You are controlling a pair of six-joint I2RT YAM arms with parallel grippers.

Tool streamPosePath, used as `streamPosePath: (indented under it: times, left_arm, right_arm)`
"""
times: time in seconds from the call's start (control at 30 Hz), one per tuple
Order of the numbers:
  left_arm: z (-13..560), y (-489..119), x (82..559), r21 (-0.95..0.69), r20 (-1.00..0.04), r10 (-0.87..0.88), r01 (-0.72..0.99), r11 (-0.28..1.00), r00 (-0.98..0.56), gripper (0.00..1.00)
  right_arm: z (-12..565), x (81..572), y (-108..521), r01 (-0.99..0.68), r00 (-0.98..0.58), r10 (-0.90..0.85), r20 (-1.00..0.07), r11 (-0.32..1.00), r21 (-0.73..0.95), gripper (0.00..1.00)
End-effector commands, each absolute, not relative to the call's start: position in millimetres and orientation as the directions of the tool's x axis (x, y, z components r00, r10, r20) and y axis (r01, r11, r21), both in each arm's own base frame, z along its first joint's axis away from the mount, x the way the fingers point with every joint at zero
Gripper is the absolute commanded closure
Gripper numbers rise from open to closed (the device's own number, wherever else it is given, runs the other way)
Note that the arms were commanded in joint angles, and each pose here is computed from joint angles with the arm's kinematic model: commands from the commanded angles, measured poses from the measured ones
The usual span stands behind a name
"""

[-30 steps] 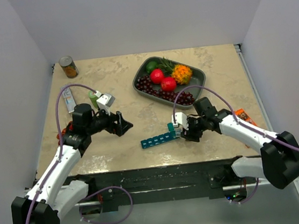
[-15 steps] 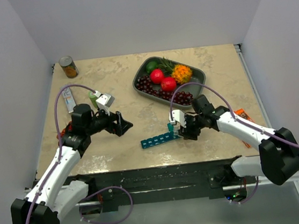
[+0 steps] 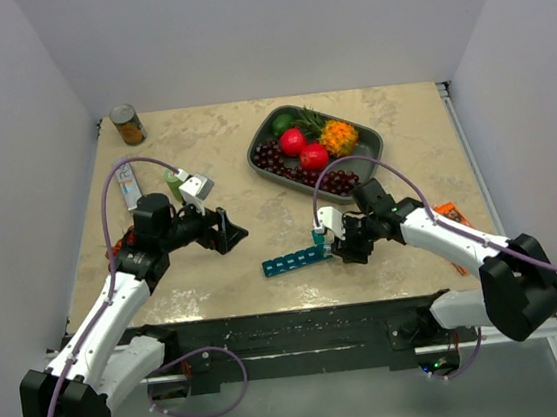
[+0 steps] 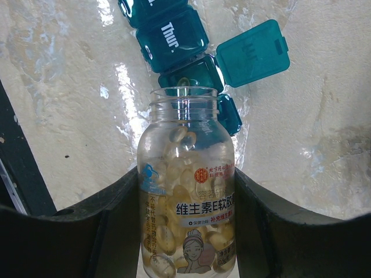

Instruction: Sort the pills into containers

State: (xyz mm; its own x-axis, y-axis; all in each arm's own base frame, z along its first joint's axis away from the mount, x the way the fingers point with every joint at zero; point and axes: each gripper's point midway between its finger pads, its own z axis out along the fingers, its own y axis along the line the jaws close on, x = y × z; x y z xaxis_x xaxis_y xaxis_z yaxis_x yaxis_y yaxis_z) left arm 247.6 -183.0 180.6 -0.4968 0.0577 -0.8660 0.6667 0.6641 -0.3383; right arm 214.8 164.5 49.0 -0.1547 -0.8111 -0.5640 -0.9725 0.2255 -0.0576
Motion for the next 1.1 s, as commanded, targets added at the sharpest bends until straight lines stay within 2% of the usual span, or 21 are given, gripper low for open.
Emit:
streamPosePath:
  times: [0.0,0.67,1.07]
  left_arm:
    - [194.5,-186.4,250.2,-0.290,-0.904,0.060,0.710,0.642,-0.423,0.10]
    - [194.5,-185.9,250.3,-0.288,-0.905,0.060,0.709,0.644,-0.422,0.10]
    - [193.5,-185.7,250.3,-0.289,-0.903,0.062,0.707,0.645,-0.426,0.10]
  right_arm:
    - [63.2,227.7,170.1,-0.964,-0.154,-0.803,-0.576,0.249,-0.089,1.00]
    - [55.8,225.5,172.7,-0.969,-0.175,-0.829,-0.531,0.240,-0.057,1.00]
    - [58.7,226.9,180.1,-0.965,-0.191,-0.805,-0.561,0.260,-0.044,1.00]
